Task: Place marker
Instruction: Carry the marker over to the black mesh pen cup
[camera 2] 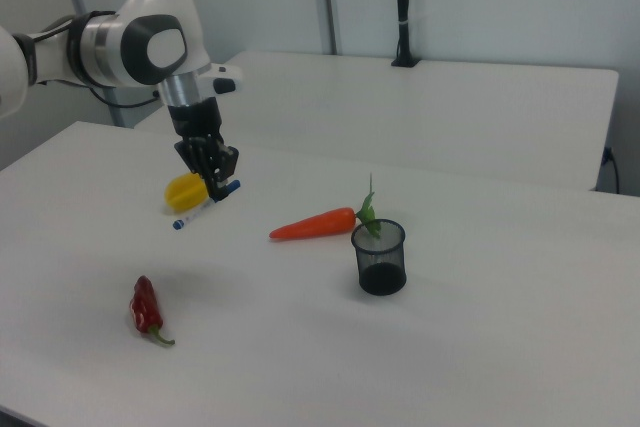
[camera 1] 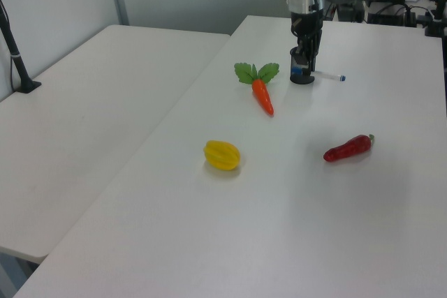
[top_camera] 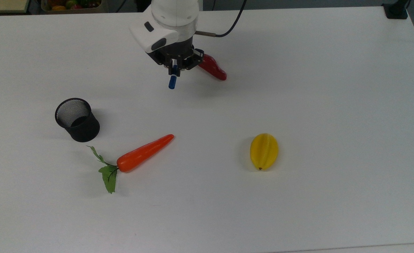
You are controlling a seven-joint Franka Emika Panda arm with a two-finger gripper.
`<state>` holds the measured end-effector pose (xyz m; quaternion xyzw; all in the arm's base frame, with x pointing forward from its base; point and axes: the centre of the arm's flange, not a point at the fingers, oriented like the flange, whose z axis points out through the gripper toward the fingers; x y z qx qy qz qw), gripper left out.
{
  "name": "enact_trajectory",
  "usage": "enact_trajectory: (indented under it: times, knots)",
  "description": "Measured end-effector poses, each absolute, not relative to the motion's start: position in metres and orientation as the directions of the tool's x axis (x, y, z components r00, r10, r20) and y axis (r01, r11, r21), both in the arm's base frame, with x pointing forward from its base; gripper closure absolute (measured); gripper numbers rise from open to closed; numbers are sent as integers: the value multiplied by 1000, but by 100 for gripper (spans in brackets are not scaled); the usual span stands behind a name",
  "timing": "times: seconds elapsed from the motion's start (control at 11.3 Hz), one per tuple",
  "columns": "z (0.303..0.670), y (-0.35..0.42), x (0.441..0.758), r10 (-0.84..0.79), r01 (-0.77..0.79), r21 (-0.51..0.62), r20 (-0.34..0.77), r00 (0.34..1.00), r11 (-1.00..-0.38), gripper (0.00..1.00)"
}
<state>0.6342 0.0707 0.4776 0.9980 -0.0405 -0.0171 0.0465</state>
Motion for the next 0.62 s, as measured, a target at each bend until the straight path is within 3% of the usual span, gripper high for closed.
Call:
enact_trajectory:
  times: [0.35,0.62]
  knots:
    - [488,-35,638,-164,-161,114,-15,986,-980,83]
    - [509,-103,644,-216,-228,109,111,970,-967,83]
